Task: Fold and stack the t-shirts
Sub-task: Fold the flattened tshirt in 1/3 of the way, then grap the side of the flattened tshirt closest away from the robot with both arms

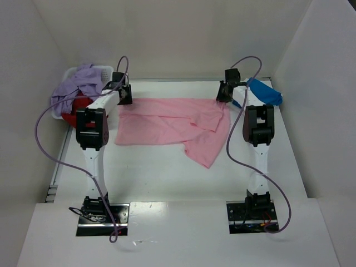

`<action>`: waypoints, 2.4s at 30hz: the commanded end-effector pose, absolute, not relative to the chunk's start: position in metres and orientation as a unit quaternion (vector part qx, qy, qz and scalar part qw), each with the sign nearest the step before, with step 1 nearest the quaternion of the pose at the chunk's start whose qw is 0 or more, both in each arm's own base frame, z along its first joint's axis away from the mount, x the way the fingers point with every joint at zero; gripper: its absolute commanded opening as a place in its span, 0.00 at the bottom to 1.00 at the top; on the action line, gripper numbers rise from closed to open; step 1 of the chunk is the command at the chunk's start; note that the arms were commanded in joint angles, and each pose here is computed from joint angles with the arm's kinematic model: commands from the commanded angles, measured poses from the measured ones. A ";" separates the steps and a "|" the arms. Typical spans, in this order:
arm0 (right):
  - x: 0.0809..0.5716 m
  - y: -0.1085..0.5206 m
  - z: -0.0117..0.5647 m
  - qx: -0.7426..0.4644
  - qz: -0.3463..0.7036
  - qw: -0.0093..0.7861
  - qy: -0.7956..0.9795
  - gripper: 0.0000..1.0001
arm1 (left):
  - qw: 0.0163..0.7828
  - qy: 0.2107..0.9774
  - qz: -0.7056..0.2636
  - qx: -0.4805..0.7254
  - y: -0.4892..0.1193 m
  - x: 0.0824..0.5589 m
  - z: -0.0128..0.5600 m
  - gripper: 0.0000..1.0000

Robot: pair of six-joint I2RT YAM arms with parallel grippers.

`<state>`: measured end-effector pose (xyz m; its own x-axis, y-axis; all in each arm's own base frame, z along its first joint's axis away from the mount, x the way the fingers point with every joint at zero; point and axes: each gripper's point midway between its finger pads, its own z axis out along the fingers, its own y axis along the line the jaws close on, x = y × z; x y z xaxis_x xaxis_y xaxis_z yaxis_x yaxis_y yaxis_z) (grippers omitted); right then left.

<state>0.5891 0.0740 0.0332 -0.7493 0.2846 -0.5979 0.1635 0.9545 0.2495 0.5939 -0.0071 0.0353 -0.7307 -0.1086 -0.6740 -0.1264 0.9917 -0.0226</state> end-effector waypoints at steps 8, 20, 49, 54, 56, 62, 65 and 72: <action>0.533 0.087 0.255 0.106 0.162 0.491 0.849 0.99 | 0.507 0.860 -0.034 -0.047 -0.016 0.525 0.248 0.92; 0.360 0.112 0.130 0.167 0.155 0.325 0.918 0.99 | 0.398 0.902 -0.117 -0.121 -0.040 0.406 0.170 1.00; 0.283 0.124 0.039 0.224 0.100 0.211 0.946 0.80 | 0.234 0.962 -0.053 -0.130 -0.023 0.352 0.059 0.97; 0.283 0.135 0.025 0.215 0.108 0.192 0.951 0.73 | 0.227 0.965 -0.040 -0.123 -0.019 0.347 0.057 0.97; 0.281 0.138 0.018 0.210 0.103 0.181 0.955 0.68 | 0.222 0.966 -0.039 -0.124 -0.019 0.347 0.054 0.97; 0.285 0.141 0.012 0.207 0.096 0.178 0.957 0.53 | 0.217 0.968 -0.037 -0.119 -0.018 0.346 0.050 0.97; 0.287 0.134 0.012 0.210 0.077 0.184 0.957 0.32 | 0.218 0.968 -0.032 -0.121 -0.016 0.346 0.050 0.97; 0.283 0.119 0.019 0.216 0.040 0.194 0.956 0.07 | 0.209 0.970 -0.021 -0.123 -0.013 0.345 0.043 0.95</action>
